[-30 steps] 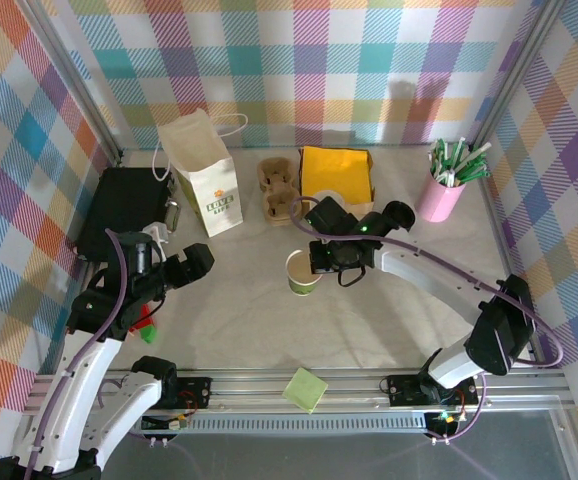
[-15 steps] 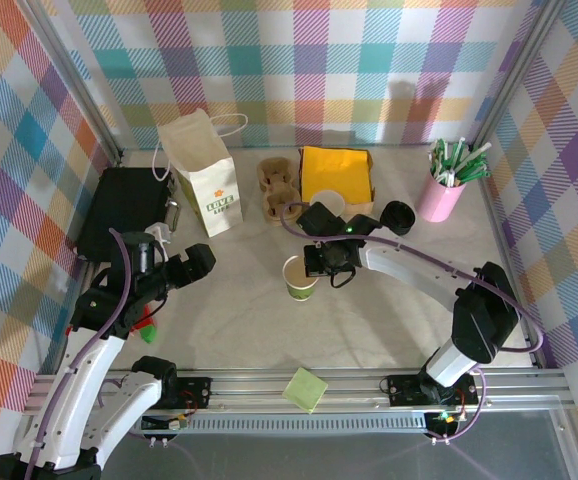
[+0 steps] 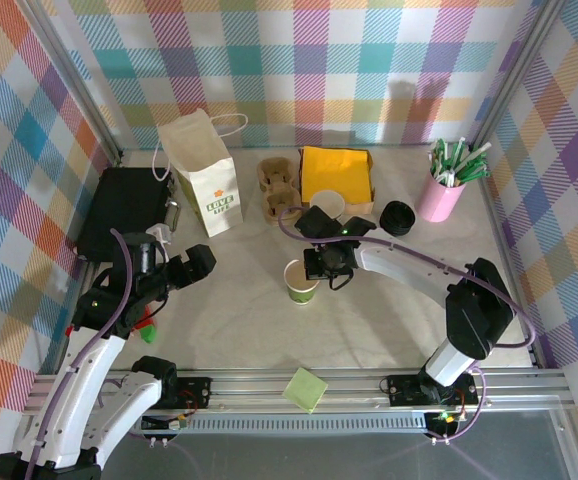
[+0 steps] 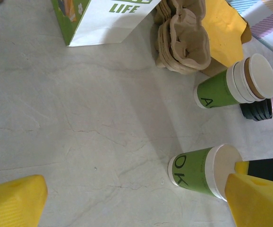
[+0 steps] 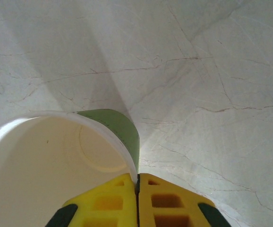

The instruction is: Pack the takeout coffee

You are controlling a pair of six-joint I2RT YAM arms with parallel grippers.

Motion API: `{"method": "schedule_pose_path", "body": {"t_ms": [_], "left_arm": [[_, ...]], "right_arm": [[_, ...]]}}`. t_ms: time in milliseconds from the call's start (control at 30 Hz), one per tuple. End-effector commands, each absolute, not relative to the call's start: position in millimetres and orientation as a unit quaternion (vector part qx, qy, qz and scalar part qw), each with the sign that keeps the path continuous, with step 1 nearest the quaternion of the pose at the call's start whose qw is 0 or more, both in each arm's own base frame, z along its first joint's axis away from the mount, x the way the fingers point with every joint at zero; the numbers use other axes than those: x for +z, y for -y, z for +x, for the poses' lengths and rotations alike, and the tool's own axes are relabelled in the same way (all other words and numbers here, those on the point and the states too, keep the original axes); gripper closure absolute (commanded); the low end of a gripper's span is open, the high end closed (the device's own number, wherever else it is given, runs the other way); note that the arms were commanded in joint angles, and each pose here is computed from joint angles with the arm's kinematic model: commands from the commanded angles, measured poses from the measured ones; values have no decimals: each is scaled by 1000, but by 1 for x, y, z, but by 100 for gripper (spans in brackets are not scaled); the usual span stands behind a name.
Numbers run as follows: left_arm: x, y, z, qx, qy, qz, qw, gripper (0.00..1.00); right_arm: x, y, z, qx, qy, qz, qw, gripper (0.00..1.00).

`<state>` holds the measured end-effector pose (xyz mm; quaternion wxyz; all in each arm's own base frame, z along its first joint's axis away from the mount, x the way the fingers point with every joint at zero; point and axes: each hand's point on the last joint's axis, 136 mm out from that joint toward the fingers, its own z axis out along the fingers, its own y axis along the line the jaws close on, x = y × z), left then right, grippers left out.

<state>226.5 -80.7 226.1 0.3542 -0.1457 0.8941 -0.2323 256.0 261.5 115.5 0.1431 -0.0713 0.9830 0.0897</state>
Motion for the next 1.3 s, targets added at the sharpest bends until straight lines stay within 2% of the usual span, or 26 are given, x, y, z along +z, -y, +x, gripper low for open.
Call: {"method": "schedule_pose_path", "body": {"t_ms": [0,67,267,567,767,833,1000,1267], "left_arm": [[226,81,225,-231,-895,-145,354,4],[224,80,225,-228,-896,-147,352,4],[231,80,225,-227,-894,-146,357,4],[233,74,225,-201,-902,-129,359,4],[247,68,222,-177,-905,-104,373,4],[250,76,222,-198,-901,-92,376,9],[252,97,220,-258,-887,-70,376,13],[256,106,219,-279,-879,-60,383,13]], "right_arm": [[106,-262,252,83,-985,-70,135,81],[107,-261,252,80,-985,-66,134,72],[138,-260,256,81,-981,-77,156,59],[227,-230,272,55,-959,-81,267,47],[241,-182,301,42,-958,-23,284,47],[239,-165,314,36,-958,3,285,47],[223,-117,351,26,-956,84,278,46],[188,-77,402,-5,-956,139,259,47]]}}
